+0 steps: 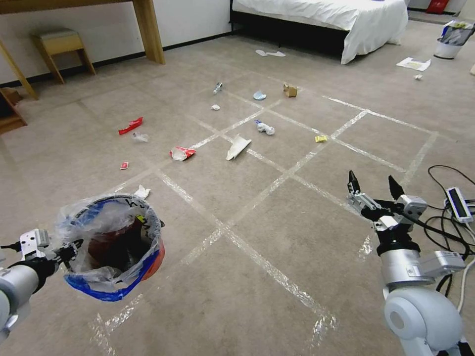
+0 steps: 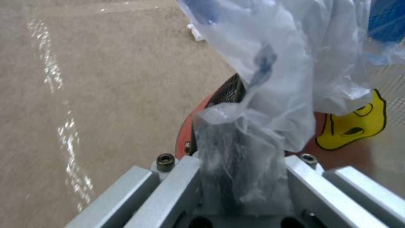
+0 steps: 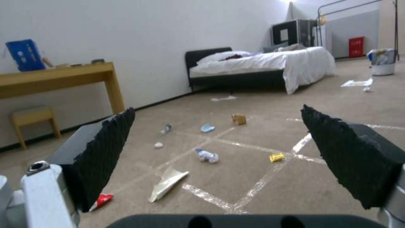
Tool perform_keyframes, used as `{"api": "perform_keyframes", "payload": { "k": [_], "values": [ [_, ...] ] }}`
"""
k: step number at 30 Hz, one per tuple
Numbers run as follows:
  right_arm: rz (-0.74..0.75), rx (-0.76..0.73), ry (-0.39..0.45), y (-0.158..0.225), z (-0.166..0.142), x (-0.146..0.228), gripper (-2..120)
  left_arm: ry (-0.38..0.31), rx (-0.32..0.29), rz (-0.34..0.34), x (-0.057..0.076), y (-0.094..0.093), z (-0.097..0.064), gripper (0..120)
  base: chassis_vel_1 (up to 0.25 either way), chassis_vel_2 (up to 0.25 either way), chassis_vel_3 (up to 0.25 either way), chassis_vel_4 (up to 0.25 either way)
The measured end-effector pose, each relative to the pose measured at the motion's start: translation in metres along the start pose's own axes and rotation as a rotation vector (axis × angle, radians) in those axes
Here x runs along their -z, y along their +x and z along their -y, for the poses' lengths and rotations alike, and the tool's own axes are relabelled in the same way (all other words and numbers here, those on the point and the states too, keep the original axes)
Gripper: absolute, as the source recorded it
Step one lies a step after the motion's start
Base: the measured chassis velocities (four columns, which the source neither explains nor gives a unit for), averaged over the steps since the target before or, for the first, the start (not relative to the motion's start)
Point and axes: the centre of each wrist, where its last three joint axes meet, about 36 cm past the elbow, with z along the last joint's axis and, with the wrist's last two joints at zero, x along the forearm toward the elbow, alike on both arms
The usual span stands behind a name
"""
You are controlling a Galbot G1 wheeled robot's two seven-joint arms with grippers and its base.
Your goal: Pick up the trash bin and place the garbage on the floor into it.
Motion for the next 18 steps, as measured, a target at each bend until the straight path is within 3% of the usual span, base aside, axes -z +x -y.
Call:
{"api": "perform_keyframes", "payload": {
  "k": [18],
  "values": [
    [-0.004, 0.012, 0.000, -0.003, -0.001, -0.003, 100, 0.009, 0.029, -0.008, 0.007, -0.014, -0.015, 0, -0.140, 0.139, 0.141, -0.144]
  ]
}}
